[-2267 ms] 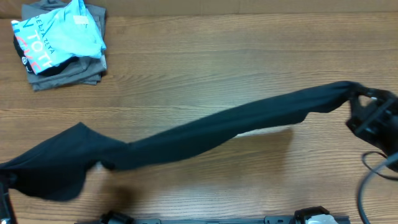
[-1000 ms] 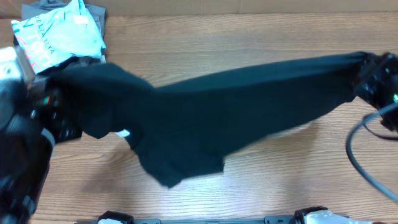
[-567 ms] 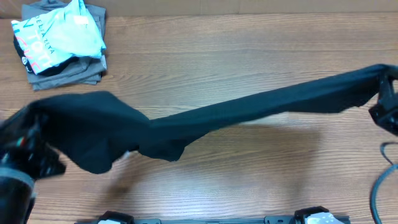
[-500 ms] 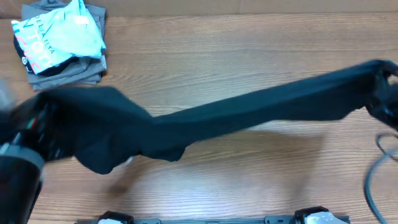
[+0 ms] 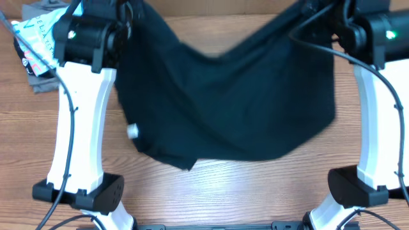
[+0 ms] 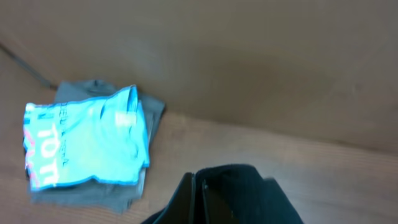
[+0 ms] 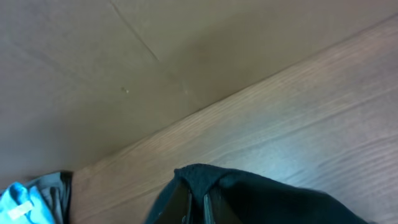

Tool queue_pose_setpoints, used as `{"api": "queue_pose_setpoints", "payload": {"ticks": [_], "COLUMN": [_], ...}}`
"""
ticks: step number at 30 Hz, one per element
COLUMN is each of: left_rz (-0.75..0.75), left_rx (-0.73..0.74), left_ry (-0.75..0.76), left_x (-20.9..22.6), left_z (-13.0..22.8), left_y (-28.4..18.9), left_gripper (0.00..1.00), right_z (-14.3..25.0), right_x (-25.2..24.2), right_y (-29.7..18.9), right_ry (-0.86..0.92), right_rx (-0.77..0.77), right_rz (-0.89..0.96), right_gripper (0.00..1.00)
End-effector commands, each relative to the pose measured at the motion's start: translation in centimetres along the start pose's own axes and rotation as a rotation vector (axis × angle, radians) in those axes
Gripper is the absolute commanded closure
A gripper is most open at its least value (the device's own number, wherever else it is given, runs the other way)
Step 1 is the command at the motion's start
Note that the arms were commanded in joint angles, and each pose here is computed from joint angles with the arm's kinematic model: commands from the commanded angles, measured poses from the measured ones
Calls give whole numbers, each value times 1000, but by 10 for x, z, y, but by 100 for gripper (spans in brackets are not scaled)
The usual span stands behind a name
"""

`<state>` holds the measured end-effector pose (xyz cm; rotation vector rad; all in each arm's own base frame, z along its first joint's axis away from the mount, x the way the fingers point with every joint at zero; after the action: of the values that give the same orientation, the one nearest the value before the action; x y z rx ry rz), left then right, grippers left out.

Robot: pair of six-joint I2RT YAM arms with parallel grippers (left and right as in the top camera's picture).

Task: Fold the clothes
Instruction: 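Raise the shirt high with both grippers and stretch it sideways, then lower the stretched shirt onto the table, pulling it toward the robot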

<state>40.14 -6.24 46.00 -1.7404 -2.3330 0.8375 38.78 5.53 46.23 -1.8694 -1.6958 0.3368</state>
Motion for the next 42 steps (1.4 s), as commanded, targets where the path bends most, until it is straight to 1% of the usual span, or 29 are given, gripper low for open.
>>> {"api": "queue_pose_setpoints", "payload": {"ticks": [1, 4, 7, 10, 12, 15, 20, 23, 27, 28, 32, 34, 36, 39, 42], "left_rz": [17, 60, 80, 111, 142, 109, -41, -136, -263, -274, -268, -278, -308, -337, -306], "left_rx": [-193, -307, -409, -406, -302, -104, 200, 377, 575, 613, 744, 778, 785, 756, 749], "left_ry": [-26, -40, -52, -54, -10, -3, 34, 62, 90, 101, 102, 103, 89, 74, 55], "left_x": [10, 21, 38, 48, 48, 43, 34, 32, 36, 37, 40, 44, 52, 63, 73], "left_z": [-42, -67, -83, -80, -65, -38, 10, 42, 83, 91, 117, 124, 129, 128, 128], "left_y": [-49, -103, -154, -179, -175, -142, -69, -28, 8, 13, 19, 16, 8, -12, -39], "left_gripper": [96, 96, 96, 96, 96, 96, 96, 96, 96, 96, 96, 96, 96, 96, 96], "right_z": [-29, -46, -51, -41, -27, -11, 20, 40, 70, 79, 104, 111, 116, 120, 127], "right_x": [-13, -37, -58, -67, -68, -70, -76, -81, -88, -90, -95, -97, -98, -99, -100], "right_y": [-54, -105, -149, -164, -154, -124, -68, -42, -13, -5, 11, 11, 5, -11, -32], "right_ry": [-29, -1, 36, 42, 36, 66, 82, 83, 84, 87, 89, 90, 90, 90, 90], "right_rx": [-176, -297, -379, -345, -231, -60, 210, 340, 506, 549, 655, 670, 671, 660, 641], "right_rz": [-15, 10, 27, 16, 9, 16, 70, 104, 145, 151, 175, 179, 180, 177, 171], "right_gripper": [96, 96, 96, 96, 96, 96, 96, 96, 96, 96, 96, 96, 96, 96, 96]}}
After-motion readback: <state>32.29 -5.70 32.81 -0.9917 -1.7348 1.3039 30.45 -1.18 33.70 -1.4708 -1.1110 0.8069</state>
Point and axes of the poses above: each gripper's point midway between its finger pads, its own y axis out along the fingers, its own x axis along the line the jaws close on, z = x × y, the point moved 9 cm from there along -y, back along the fingers, and after that the axes turned 13 degrees about -y, right-handed, at the moved point
